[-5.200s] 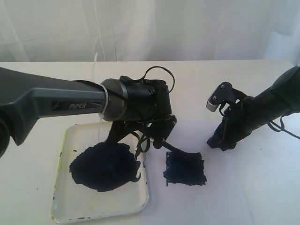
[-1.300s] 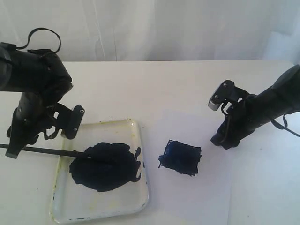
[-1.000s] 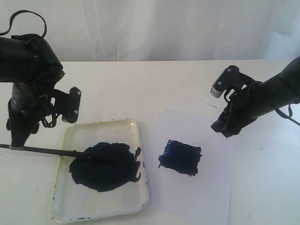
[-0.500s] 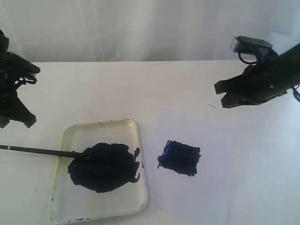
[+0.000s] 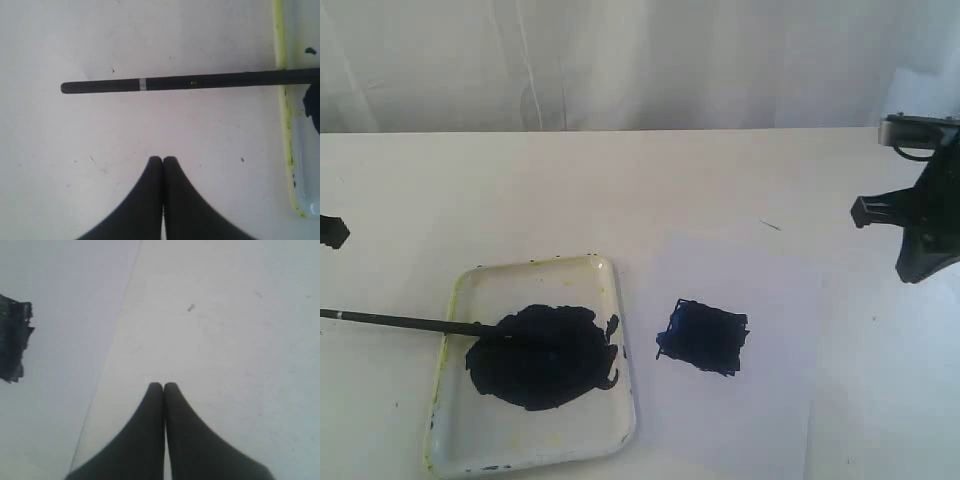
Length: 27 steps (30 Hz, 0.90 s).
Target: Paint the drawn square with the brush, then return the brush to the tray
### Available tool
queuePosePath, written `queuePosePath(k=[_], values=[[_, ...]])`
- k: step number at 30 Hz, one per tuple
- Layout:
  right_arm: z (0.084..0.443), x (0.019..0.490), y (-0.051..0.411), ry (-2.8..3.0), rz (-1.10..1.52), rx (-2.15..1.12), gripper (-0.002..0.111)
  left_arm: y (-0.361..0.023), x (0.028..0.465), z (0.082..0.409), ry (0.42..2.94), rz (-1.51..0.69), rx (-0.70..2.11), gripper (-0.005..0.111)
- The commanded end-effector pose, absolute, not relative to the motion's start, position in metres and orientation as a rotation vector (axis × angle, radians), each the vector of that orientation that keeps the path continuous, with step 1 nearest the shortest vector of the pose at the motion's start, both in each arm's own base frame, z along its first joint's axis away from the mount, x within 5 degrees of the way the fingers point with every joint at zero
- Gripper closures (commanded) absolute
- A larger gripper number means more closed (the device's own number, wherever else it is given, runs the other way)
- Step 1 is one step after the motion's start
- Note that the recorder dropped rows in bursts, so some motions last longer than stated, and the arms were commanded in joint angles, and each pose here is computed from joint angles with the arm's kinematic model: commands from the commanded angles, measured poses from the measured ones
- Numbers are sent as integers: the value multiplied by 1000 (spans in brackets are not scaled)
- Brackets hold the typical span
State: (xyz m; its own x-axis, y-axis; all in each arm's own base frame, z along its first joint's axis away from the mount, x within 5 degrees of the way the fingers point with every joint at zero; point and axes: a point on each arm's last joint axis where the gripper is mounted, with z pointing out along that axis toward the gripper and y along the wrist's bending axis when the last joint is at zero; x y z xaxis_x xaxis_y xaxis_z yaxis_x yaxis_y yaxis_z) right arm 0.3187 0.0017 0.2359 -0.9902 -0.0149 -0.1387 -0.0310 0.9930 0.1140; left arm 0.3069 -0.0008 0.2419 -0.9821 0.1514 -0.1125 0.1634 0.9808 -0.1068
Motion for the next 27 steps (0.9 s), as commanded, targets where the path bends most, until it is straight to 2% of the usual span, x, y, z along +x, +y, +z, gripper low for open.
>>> queuePosePath(k=[1, 6, 11, 13, 17, 20, 23, 27], values=[[228, 316, -12, 2978, 126, -85, 108, -3, 299, 251, 3011, -199, 285, 107], [235, 311, -12, 2961, 123, -96, 108, -3, 295, 257, 3003, -198, 302, 107], [273, 292, -18, 2867, -29, -159, 108, -1, 277, 283, 2962, -149, 330, 107], [291, 274, -20, 2858, -58, -83, 108, 0, 266, 297, 2938, -112, 302, 107], [340, 222, -16, 2654, -73, -63, 108, 0, 228, 340, 2803, -59, 280, 107], [372, 168, -11, 2462, -84, -73, 108, -3, 182, 379, 2621, -28, 278, 107], [392, 117, -8, 2286, -102, -69, 108, -6, 130, 407, 2450, 22, 282, 107], [410, 48, -3, 2051, -112, -63, 108, -5, 67, 428, 2249, 44, 253, 107]])
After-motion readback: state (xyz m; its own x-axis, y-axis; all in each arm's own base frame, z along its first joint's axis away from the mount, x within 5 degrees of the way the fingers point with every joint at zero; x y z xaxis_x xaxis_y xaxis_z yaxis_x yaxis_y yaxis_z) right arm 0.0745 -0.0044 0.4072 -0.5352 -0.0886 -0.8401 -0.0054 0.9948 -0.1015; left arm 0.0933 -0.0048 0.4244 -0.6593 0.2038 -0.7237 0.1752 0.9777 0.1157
